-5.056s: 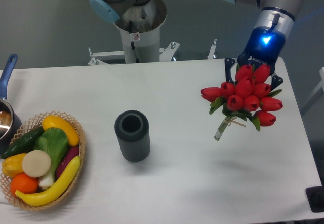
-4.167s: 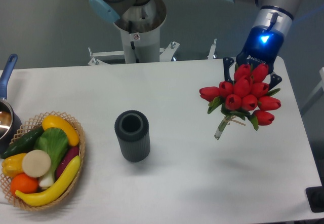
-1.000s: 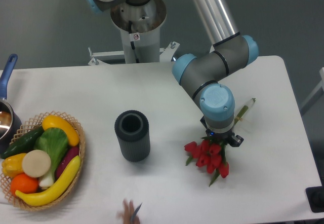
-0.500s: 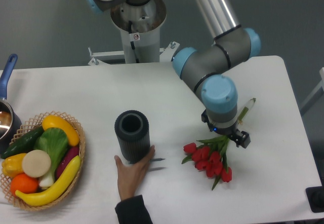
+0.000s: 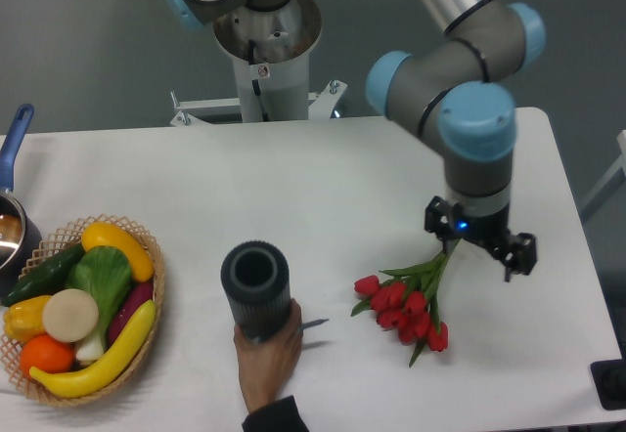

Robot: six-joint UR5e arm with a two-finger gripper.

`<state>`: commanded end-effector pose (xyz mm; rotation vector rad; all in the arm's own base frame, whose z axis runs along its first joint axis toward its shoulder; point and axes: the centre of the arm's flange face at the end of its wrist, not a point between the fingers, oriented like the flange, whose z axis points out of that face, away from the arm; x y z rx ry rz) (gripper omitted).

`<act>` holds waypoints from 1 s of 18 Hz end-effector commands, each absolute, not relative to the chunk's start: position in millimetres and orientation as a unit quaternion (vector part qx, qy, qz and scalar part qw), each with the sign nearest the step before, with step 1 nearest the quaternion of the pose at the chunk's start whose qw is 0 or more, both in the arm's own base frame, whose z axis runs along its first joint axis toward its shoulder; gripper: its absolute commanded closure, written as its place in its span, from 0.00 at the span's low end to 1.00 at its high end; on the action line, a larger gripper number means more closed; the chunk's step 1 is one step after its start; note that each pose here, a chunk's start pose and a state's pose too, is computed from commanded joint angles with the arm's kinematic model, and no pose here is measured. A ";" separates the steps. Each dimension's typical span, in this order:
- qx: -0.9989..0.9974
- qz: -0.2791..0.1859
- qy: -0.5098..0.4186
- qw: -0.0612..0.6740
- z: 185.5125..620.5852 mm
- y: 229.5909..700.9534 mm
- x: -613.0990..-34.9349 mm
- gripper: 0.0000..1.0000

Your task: Place the flowers on the table

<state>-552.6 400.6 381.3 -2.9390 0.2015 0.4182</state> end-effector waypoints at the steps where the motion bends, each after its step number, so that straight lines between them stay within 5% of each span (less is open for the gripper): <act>1: -0.984 0.141 0.063 0.093 387.4 390.8 -557.6 0.00; 18: -0.968 0.113 0.216 0.063 423.5 274.1 -555.3 0.00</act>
